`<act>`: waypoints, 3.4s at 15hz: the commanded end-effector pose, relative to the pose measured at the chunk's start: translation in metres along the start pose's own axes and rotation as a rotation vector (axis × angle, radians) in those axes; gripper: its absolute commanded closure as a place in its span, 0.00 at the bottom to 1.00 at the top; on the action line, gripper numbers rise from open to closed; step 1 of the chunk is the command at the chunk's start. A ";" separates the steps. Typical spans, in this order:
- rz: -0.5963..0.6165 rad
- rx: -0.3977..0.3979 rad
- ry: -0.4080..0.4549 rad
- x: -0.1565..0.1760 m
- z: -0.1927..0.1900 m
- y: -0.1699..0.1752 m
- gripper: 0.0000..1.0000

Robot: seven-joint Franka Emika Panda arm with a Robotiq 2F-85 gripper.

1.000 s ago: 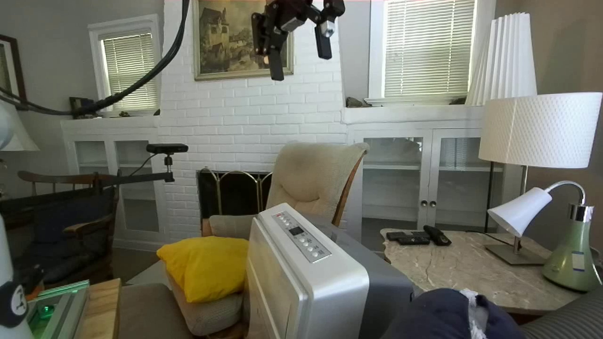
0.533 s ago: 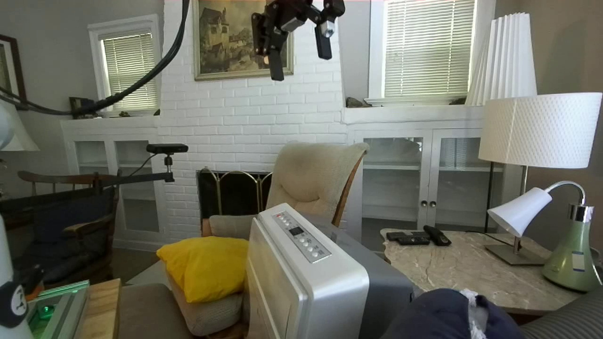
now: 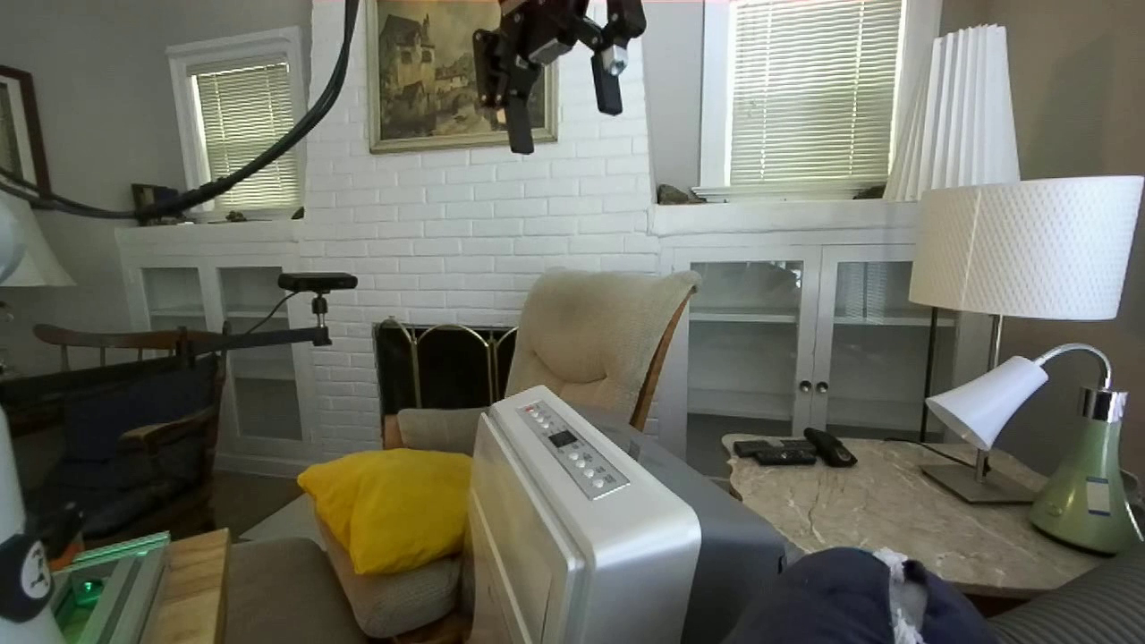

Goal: Turn on the air cooler

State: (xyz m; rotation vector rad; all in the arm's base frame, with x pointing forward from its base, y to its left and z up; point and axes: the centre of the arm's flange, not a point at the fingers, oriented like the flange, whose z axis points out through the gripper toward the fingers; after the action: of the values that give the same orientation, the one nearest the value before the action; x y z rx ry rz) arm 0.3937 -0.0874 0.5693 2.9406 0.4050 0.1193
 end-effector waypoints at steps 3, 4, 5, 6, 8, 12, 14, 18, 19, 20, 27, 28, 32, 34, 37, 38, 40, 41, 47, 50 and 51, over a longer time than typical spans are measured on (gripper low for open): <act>-0.094 -0.015 0.043 0.008 -0.033 -0.066 0.00; -0.107 -0.007 0.050 0.010 -0.038 -0.080 0.00; -0.110 -0.001 0.057 0.012 -0.041 -0.093 0.00; -0.124 0.021 0.077 0.015 -0.044 -0.107 0.00; -0.144 0.053 0.114 0.023 -0.046 -0.131 0.00; -0.185 0.077 0.157 0.051 -0.041 -0.174 0.00; -0.208 0.076 0.172 0.064 -0.035 -0.188 0.00; -0.273 0.087 0.181 0.092 -0.012 -0.216 0.00; -0.289 0.089 0.179 0.098 -0.005 -0.223 0.00; -0.304 0.098 0.182 0.103 0.001 -0.230 0.00; -0.371 0.088 0.130 0.122 0.050 -0.267 0.00; -0.377 0.095 0.128 0.123 0.056 -0.272 0.00; -0.408 0.105 0.128 0.130 0.076 -0.286 0.00; -0.407 0.091 0.113 0.127 0.070 -0.281 0.00; -0.406 0.091 0.113 0.127 0.070 -0.280 0.00; -0.406 0.091 0.114 0.127 0.070 -0.280 0.00; -0.407 0.097 0.107 0.131 0.079 -0.282 0.00; -0.409 0.107 0.105 0.135 0.083 -0.284 0.00; -0.437 0.149 0.116 0.162 0.120 -0.296 0.26; -0.452 0.168 0.131 0.174 0.139 -0.305 0.48; -0.456 0.169 0.131 0.178 0.144 -0.309 0.56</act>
State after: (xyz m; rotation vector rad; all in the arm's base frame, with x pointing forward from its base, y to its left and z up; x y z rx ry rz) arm 0.4806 0.2183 0.3963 2.8935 1.0909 0.2110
